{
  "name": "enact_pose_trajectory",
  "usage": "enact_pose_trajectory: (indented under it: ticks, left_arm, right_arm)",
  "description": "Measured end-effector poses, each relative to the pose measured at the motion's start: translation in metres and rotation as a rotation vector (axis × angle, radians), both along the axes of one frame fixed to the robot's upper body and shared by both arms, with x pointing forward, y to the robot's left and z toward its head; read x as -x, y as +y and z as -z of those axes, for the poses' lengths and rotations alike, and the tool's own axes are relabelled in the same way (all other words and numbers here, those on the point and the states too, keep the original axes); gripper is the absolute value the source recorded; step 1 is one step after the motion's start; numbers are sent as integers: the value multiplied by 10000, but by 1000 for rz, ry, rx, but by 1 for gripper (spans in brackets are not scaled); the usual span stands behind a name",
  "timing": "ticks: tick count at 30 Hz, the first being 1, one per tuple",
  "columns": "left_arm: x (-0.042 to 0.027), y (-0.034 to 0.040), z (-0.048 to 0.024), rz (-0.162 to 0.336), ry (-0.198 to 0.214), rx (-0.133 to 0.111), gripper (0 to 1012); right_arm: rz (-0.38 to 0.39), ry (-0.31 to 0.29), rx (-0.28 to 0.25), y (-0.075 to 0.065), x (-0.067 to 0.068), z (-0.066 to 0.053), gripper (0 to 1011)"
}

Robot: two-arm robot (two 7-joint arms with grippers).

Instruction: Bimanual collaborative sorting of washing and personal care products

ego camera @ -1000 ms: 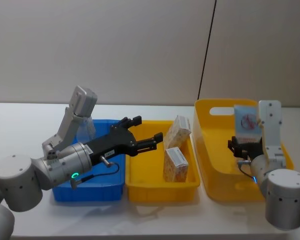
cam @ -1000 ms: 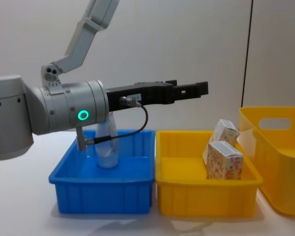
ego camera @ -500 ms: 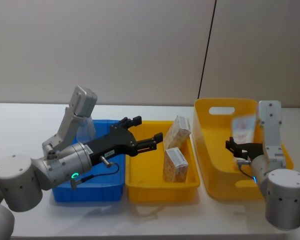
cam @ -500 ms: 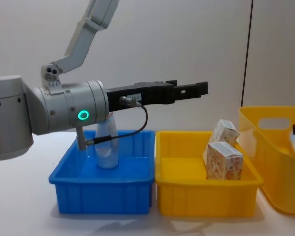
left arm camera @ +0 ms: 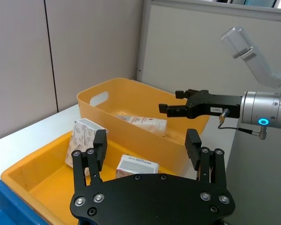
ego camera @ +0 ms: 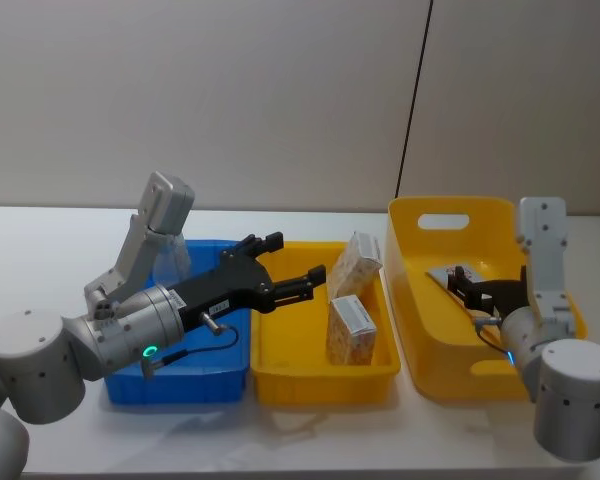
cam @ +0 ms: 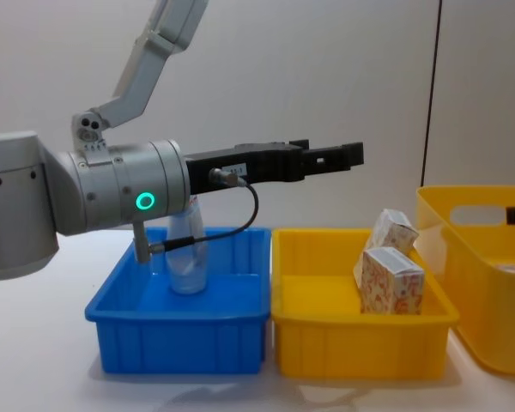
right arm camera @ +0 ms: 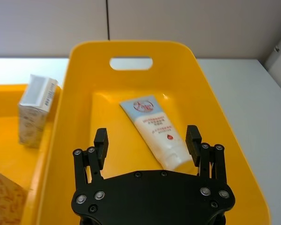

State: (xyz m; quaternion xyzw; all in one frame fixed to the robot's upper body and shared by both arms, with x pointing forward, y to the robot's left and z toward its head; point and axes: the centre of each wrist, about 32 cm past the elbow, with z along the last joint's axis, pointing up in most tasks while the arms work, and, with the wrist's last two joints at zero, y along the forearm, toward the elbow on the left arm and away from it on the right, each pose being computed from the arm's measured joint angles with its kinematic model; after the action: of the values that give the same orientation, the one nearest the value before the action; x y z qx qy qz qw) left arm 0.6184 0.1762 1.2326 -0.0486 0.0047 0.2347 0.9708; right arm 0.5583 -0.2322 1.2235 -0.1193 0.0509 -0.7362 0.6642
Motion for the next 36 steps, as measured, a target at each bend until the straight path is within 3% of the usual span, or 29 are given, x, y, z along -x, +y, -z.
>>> enact_pose_trajectory:
  ticks: [15,18,25,36]
  left_arm:
    - [26,5,13,-15,-1,-4,1001]
    - [50,12,24,-30,-3,-10,1001]
    - [188,50,86,-114,-16,-44,1001]
    - [411,105,165,-241,-43,-91,1001]
  right_arm:
    - [-142,-162,-73,-65,189,-86,1003]
    - [-142,-162,-72,-67,191,-82,1004]
    - [-157,-171,-70,-73,245,-49,1003]
    - [-245,-216,-67,-88,523,102,1003]
